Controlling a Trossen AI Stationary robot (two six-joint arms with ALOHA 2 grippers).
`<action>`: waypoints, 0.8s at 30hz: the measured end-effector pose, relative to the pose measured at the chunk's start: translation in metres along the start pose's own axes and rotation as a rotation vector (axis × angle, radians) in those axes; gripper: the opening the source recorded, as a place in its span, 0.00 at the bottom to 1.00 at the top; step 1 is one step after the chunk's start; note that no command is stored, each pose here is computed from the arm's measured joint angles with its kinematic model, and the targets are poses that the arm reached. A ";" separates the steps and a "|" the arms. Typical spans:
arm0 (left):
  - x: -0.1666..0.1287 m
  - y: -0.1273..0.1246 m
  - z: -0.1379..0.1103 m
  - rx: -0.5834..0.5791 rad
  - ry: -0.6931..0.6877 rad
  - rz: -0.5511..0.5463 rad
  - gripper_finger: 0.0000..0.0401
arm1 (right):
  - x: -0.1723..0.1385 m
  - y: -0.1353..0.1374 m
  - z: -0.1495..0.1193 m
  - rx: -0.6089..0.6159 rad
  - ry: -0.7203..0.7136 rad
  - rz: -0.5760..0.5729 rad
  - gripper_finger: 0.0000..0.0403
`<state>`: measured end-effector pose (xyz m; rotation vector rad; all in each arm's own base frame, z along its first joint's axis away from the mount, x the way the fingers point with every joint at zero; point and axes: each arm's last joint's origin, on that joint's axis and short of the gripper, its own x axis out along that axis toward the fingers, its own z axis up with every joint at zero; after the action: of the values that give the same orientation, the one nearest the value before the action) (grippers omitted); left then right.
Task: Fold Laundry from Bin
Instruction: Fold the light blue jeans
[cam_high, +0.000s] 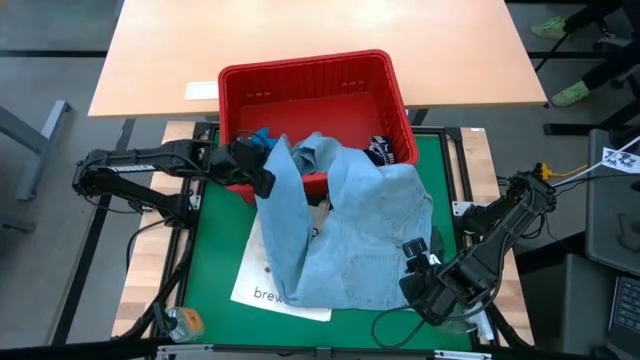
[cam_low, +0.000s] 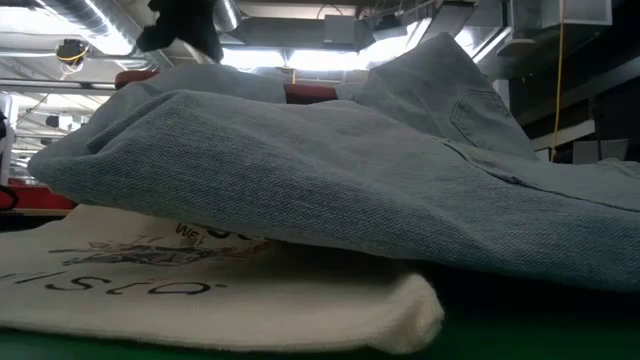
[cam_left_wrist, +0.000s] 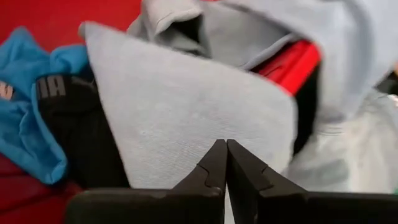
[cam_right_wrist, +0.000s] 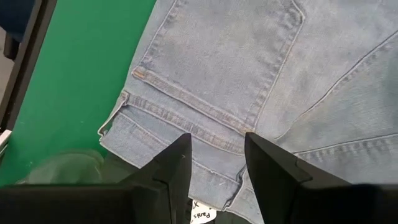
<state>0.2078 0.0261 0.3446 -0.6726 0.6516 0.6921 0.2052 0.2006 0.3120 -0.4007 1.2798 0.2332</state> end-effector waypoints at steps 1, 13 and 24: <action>-0.003 -0.001 0.001 0.003 -0.006 -0.012 0.00 | 0.000 0.000 0.000 0.000 0.000 -0.001 0.37; -0.016 -0.017 -0.019 0.090 0.205 -0.194 0.03 | 0.000 0.001 0.004 0.012 -0.048 0.008 0.37; -0.026 -0.016 -0.051 0.091 0.335 -0.047 0.30 | 0.000 0.001 0.005 0.013 -0.050 0.009 0.37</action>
<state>0.1890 -0.0297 0.3376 -0.7241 0.9663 0.5068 0.2087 0.2039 0.3129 -0.3762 1.2335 0.2411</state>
